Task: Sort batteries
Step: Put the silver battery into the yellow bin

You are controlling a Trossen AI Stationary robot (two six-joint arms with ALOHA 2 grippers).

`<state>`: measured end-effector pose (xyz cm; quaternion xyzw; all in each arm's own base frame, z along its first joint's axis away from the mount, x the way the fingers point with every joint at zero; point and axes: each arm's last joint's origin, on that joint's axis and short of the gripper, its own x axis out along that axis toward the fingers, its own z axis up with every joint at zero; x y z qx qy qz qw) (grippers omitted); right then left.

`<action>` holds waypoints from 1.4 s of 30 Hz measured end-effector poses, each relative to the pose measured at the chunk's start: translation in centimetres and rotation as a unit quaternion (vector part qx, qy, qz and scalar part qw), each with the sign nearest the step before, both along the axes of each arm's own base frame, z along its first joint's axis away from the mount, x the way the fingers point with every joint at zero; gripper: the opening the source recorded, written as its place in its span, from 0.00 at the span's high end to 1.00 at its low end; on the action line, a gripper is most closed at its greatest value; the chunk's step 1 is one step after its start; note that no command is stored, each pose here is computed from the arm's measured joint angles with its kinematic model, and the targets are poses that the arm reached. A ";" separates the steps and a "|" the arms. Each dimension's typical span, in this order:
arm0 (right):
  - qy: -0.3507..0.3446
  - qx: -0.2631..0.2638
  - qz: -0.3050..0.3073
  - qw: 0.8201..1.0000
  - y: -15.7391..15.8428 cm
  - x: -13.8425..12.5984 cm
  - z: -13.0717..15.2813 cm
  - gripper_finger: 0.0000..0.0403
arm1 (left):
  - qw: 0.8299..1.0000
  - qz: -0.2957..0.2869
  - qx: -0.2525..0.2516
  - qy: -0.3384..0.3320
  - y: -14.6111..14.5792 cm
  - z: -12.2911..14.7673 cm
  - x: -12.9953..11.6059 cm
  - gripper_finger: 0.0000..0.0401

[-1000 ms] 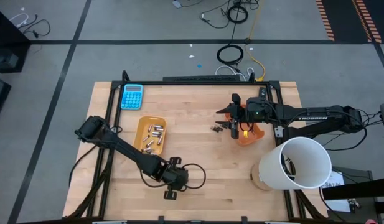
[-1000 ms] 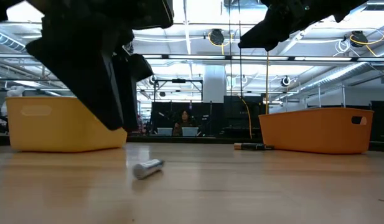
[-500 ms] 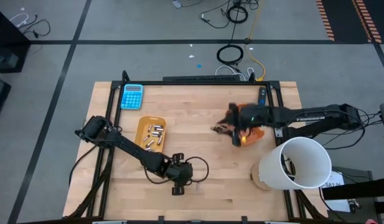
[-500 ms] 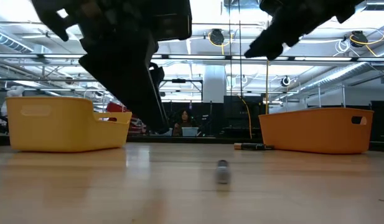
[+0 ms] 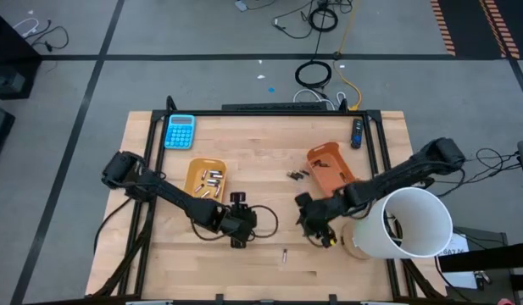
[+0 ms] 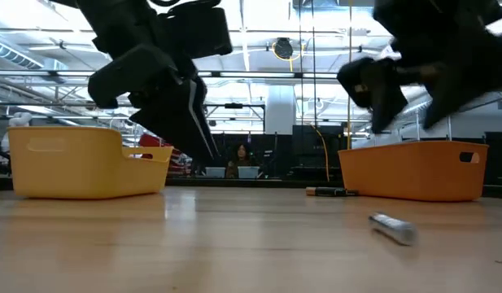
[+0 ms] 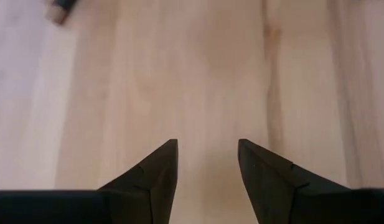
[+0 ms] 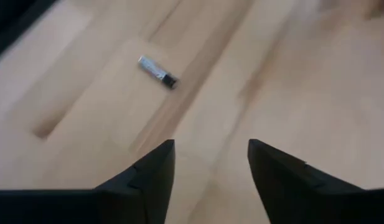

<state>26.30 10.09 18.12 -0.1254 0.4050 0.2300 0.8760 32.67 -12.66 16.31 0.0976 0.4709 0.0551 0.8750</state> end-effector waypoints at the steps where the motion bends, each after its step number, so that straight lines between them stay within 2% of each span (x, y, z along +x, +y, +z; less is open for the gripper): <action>1: 0.004 -0.008 0.014 1.000 0.5 0.1 -0.6 0.49 | 1.000 0.007 -0.002 -0.002 0.3 0.1 -0.3 0.56; 9: -0.032 -0.038 0.106 0.993 3.8 1.2 -3.9 0.36 | 0.999 0.042 0.000 -0.020 2.9 1.7 -1.9 0.56; 16: -0.042 -0.027 0.163 0.985 5.8 1.1 -5.6 0.39 | 0.998 0.055 -0.004 -0.032 3.8 3.1 -2.3 0.56; 19: -0.022 -0.024 0.170 0.985 6.1 1.0 -6.7 0.41 | 0.997 0.068 -0.010 -0.035 4.2 3.1 -2.2 0.56; 22: 0.002 -0.001 0.171 0.985 6.2 1.2 -7.4 0.47 | 0.997 0.074 -0.012 -0.035 4.4 3.1 -2.1 0.56; 25: 0.012 -0.004 0.174 0.985 6.2 1.1 -7.9 0.56 | 0.997 0.074 -0.013 -0.035 4.4 3.1 -2.1 0.56; 28: 0.014 -0.006 0.177 0.984 6.2 1.0 -8.0 0.69 | 0.997 0.074 -0.013 -0.035 4.5 3.1 -2.1 0.56; 32: 0.017 -0.008 0.173 0.985 6.0 1.1 -8.1 0.93 | 0.997 0.074 -0.014 -0.035 4.4 3.1 -2.1 0.56; 33: 0.017 -0.010 0.171 0.985 5.9 1.2 -8.1 0.95 | 0.996 0.075 -0.015 -0.035 4.4 3.1 -2.1 0.56; 39: -0.010 -0.036 0.135 0.990 4.3 2.1 -7.3 0.98 | 0.991 0.106 -0.014 -0.075 4.4 3.5 -1.7 0.56; 42: -0.047 -0.095 0.054 0.993 1.5 3.1 -6.0 0.99 | 0.990 0.099 0.020 -0.096 4.4 3.8 -1.4 0.56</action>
